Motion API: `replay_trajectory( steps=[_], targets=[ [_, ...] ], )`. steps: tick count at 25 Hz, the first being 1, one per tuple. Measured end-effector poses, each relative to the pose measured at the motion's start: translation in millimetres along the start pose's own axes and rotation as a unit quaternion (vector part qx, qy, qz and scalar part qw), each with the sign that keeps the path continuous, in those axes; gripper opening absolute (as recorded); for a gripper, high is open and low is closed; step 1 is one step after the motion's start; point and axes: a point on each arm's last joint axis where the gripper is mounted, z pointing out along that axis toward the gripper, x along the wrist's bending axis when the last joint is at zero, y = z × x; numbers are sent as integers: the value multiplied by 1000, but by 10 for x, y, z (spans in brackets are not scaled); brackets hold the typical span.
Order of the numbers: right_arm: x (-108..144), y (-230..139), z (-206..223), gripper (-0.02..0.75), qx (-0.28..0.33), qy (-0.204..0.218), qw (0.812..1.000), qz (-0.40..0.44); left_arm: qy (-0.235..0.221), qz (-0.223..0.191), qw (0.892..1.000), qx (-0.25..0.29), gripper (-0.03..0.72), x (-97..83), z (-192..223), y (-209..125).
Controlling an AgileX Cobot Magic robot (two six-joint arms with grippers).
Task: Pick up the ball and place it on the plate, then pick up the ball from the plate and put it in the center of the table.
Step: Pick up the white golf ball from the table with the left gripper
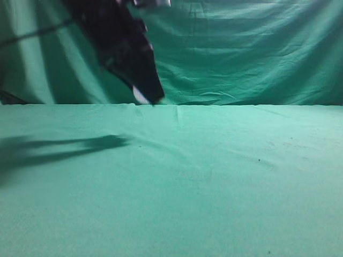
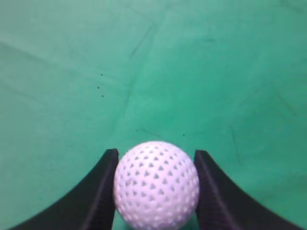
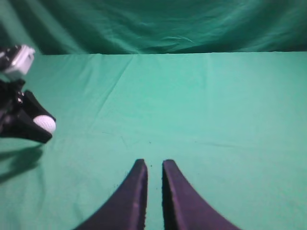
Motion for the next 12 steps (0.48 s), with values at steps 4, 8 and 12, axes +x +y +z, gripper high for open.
replay_trajectory(
  steps=[4, 8, 12],
  targets=[
    [-11, 200, 25, 48, 25, 4, 999, -39, -3, -54, 998, 18, 302, 55, -548, -22],
    [5, 272, 164, 48, 76, 32, 994, -67, 24, -117, 993, 13, 302, 216, -1021, -249],
    [35, 322, 401, 48, 146, 68, 984, -71, 62, -153, 986, 7, 302, 223, -1364, -505]
  ],
)
